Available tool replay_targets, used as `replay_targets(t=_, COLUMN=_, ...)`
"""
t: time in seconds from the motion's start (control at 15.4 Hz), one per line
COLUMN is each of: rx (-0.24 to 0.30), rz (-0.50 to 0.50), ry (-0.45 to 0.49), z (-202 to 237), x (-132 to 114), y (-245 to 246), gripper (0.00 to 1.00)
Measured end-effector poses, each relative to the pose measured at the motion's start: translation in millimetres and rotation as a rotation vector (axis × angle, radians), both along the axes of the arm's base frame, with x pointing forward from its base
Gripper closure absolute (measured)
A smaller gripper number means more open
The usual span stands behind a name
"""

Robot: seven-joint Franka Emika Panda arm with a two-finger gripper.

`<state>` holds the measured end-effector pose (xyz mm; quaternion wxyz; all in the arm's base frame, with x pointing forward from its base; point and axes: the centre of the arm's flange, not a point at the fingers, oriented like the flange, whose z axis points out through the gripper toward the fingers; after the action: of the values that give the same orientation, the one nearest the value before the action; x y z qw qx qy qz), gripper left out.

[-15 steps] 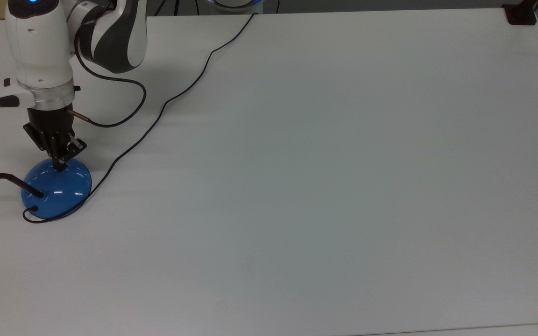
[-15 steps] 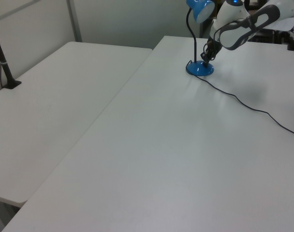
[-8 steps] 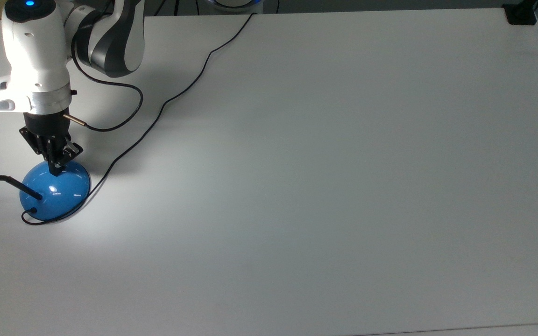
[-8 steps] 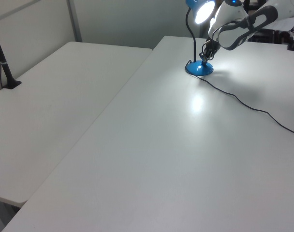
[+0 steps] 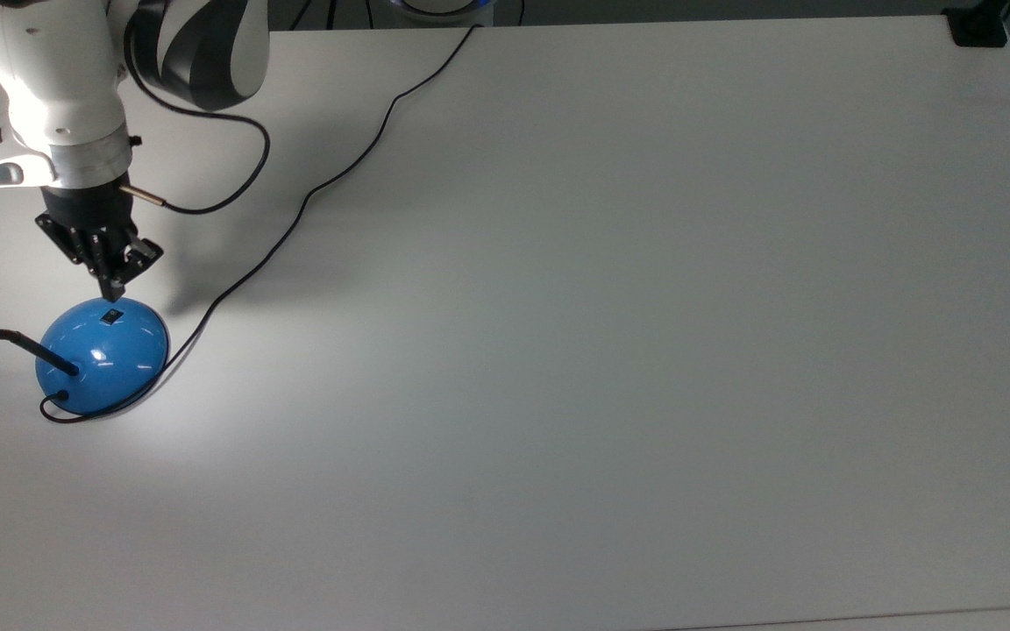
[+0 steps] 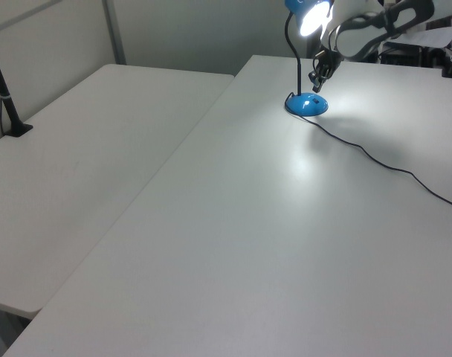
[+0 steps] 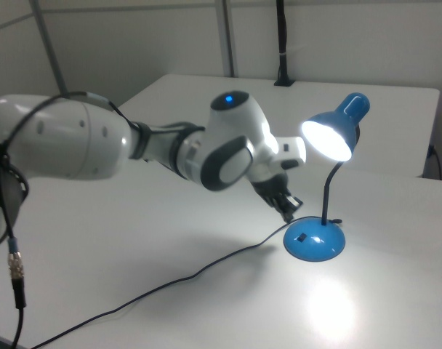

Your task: Turn on the lamp

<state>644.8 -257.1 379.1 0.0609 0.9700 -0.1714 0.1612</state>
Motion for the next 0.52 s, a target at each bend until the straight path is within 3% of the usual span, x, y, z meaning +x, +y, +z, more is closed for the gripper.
replay_targets(t=0.19, rx=0.042, rz=0.078, ry=0.098, z=44.6, x=-2.0, y=63.6, gripper=0.99)
replay_targets(t=0.52, rx=0.057, rz=0.211, ry=0.239, z=113.4, x=-23.0, y=167.6, gripper=0.99)
